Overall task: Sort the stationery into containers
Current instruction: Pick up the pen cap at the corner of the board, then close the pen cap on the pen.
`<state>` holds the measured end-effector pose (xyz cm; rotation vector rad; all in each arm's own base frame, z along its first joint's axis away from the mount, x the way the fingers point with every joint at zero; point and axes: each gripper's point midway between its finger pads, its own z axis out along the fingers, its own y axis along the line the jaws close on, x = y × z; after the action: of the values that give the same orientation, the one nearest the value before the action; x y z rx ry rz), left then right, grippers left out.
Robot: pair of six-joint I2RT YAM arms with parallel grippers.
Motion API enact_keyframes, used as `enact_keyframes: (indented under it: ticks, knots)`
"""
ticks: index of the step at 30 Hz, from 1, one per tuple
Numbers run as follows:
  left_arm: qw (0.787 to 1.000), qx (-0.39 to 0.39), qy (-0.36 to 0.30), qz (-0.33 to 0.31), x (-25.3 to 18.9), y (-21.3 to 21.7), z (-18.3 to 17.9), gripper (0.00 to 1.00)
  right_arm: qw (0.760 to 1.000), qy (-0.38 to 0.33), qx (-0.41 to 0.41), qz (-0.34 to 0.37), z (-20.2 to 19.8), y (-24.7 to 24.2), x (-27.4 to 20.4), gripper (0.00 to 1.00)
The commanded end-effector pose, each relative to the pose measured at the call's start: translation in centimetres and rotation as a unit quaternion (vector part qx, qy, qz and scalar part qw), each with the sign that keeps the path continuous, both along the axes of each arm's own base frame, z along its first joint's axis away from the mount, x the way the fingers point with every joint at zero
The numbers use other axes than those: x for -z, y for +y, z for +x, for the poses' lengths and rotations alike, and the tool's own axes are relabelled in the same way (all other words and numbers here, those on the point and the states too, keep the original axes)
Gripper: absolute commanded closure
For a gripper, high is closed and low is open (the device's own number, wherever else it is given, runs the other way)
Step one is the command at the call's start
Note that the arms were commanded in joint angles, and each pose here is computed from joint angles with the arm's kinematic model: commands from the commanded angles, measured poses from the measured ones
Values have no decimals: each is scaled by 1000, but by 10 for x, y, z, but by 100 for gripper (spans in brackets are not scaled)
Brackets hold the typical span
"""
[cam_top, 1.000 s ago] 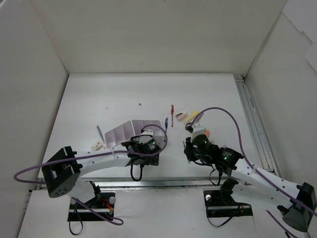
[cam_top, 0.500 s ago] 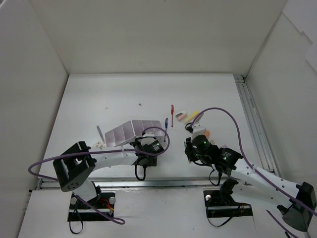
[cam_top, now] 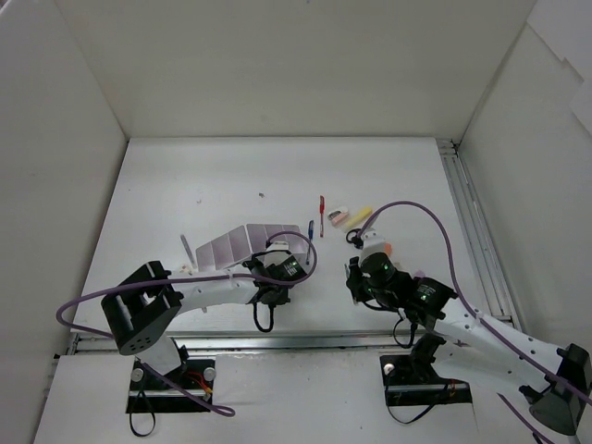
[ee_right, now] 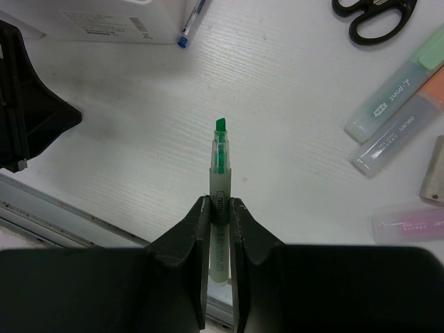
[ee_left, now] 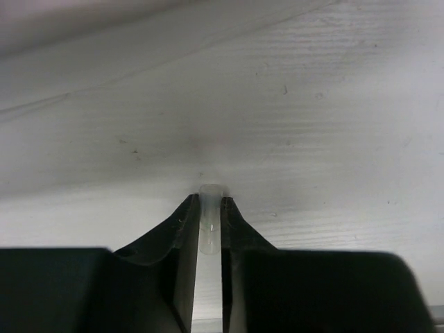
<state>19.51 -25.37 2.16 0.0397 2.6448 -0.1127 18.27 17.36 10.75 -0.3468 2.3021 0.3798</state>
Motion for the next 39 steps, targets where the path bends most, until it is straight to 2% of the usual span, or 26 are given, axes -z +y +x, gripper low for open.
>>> enact_keyframes:
  ticks: [1, 2, 6, 9, 12, 13, 15, 16, 18, 19, 21, 22, 24, 28, 33, 36, 39]
  knots:
    - [1000, 15, -14, -16, -8, -13, 9, 94, 1000, -15, 12, 9, 4, 0, -6, 100]
    - [999, 18, -18, -20, -11, -15, 11, 100, 1000, -15, 13, 9, 5, 0, -7, 100]
    - [997, 46, -56, -29, -38, -26, 17, 100, 1000, -11, -3, 12, 2, 4, -8, 100]
    - [988, 79, -117, -57, -84, -42, 21, 100, 999, -18, -19, 24, 0, 8, -16, 100]
    - [970, 101, -195, -102, -144, -49, 23, 100, 998, -40, -40, 42, -2, 11, -32, 100]
    - [958, 98, -230, -144, -176, -51, 25, 100, 997, -46, -46, 49, -3, 12, -38, 100]
    - [943, 101, -276, -157, -199, -42, 29, 100, 994, -64, -70, 62, -6, 16, -49, 100]
    - [926, 85, -313, -193, -225, -34, 37, 100, 991, -77, -79, 72, -5, 19, -56, 100]
    - [907, 82, -349, -222, -251, -25, 44, 100, 984, -102, -111, 93, -8, 27, -68, 100]
    - [880, 66, -388, -265, -283, -22, 48, 100, 982, -114, -114, 101, -6, 30, -73, 100]
    - [860, 63, -424, -278, -300, -12, 57, 100, 964, -141, -168, 152, -11, 54, -97, 100]
    - [840, 59, -446, -302, -320, -11, 59, 100, 955, -156, -183, 171, -11, 61, -108, 100]
    - [828, 73, -459, -315, -336, -13, 61, 100, 929, -185, -236, 218, -18, 84, -134, 100]
    - [815, 103, -455, -344, -352, -28, 64, 100, 896, -217, -287, 261, -19, 112, -166, 100]
    - [797, 139, -446, -382, -353, -39, 53, 100, 890, -211, -306, 264, -10, 134, -170, 100]
    - [783, 145, -451, -404, -353, -38, 45, 100, 891, -222, -287, 272, 0, 138, -175, 100]
    - [777, 141, -455, -411, -352, -34, 42, 100, 891, -231, -272, 282, 7, 139, -180, 100]
